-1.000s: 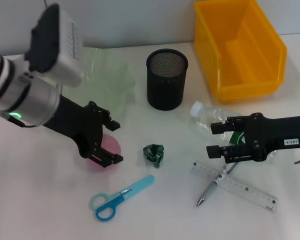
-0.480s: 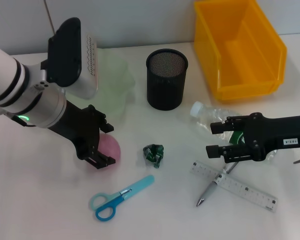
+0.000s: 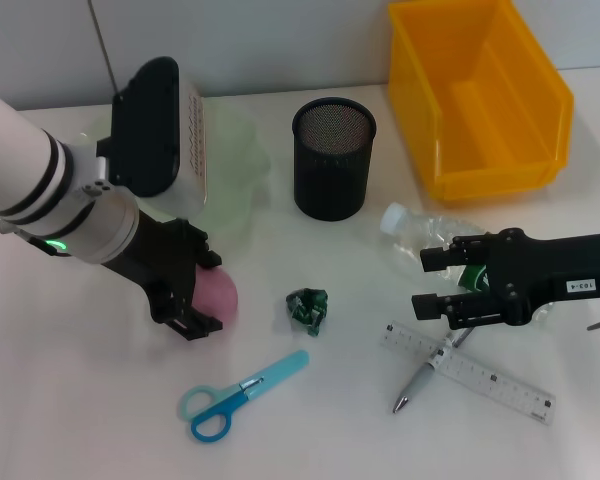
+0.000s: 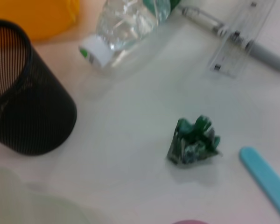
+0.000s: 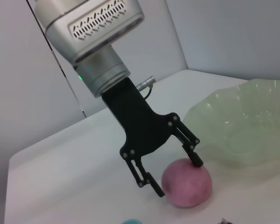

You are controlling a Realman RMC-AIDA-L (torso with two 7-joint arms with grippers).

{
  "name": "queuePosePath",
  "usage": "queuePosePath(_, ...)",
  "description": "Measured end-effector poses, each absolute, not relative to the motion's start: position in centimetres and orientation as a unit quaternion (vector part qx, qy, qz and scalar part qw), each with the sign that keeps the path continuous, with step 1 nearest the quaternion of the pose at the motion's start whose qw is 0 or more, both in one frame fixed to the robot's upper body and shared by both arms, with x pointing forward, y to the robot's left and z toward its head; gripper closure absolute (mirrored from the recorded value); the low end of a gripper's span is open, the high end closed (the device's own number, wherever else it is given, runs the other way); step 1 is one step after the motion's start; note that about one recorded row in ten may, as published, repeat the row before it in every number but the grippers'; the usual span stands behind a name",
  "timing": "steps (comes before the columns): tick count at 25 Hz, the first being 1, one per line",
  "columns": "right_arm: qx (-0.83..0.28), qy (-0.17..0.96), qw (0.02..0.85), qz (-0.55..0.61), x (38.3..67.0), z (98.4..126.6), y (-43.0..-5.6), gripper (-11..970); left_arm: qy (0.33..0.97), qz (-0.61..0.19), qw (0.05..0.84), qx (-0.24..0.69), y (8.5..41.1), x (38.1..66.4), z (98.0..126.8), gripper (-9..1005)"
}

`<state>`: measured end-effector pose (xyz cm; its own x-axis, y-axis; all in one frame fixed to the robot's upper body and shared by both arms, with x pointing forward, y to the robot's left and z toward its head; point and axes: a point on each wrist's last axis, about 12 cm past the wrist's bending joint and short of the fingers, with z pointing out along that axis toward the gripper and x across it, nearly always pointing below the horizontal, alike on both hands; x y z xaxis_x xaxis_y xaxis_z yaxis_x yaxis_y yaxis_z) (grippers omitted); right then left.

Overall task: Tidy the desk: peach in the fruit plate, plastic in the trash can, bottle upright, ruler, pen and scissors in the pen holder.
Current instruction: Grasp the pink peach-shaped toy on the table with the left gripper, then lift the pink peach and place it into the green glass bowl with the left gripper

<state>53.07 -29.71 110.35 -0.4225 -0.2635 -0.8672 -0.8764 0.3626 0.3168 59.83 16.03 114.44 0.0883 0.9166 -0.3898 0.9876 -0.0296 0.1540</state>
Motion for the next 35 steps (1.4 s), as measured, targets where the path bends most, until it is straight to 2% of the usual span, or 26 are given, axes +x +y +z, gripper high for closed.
queuePosePath(5,-0.387,0.736,0.372,0.413,53.0,110.3,-29.7,239,0.667,-0.068,0.185,0.719,15.8,59.8,113.8,219)
queuePosePath(16,-0.385,0.737,0.371,0.413,52.9,110.3,-29.8,244,0.660,-0.071,0.194,0.722,15.7,59.5,114.2,621)
queuePosePath(22,-0.385,0.737,0.371,0.413,52.9,110.3,-29.8,247,0.652,-0.124,0.212,0.718,15.8,59.0,115.6,680)
queuePosePath(28,-0.384,0.738,0.370,0.414,52.8,110.2,-29.8,249,0.617,-0.221,0.310,0.689,17.4,58.8,119.1,706)
queuePosePath(31,-0.383,0.738,0.369,0.415,52.7,110.1,-29.9,251,0.604,-0.236,0.376,0.662,18.6,59.0,119.7,719)
queuePosePath(35,-0.384,0.738,0.368,0.415,52.7,110.0,-29.9,252,0.621,-0.225,0.455,0.597,20.0,60.1,119.1,746)
